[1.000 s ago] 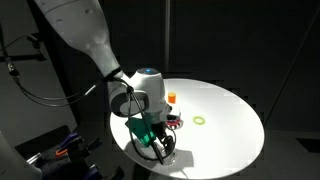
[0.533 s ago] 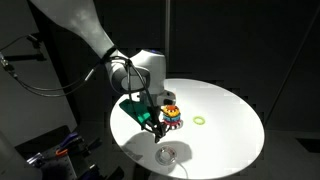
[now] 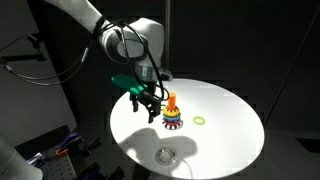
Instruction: Put the clear ring on the table.
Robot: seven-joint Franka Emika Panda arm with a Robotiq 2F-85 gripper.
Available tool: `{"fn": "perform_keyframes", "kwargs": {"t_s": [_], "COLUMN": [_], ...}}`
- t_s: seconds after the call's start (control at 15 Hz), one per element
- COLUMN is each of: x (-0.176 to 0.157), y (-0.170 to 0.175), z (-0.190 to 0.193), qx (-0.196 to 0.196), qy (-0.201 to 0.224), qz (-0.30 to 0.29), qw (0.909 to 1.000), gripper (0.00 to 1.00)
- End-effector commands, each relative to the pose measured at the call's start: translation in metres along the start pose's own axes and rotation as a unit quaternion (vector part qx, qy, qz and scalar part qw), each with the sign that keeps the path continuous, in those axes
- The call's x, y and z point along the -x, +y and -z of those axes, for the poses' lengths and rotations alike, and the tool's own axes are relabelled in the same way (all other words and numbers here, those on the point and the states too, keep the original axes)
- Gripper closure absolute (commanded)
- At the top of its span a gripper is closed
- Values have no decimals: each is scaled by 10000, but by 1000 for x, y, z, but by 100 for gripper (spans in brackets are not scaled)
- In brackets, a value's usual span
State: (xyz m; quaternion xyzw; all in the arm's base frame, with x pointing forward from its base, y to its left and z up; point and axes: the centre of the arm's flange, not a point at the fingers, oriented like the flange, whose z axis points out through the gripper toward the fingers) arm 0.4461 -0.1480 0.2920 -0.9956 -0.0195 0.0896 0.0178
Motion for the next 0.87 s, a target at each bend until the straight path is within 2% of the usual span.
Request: {"fn": "perform_keyframes", "kwargs": {"t_s": [0.0, 0.4, 0.8], "x": [11, 15, 9], "y": [-12, -25, -25], "z": [40, 64, 59], "qx": [7, 99, 122], "qy": [159, 480, 449], "qz": [189, 279, 239], "qw": [9997, 9984, 9986], "gripper": [0, 0, 0]}}
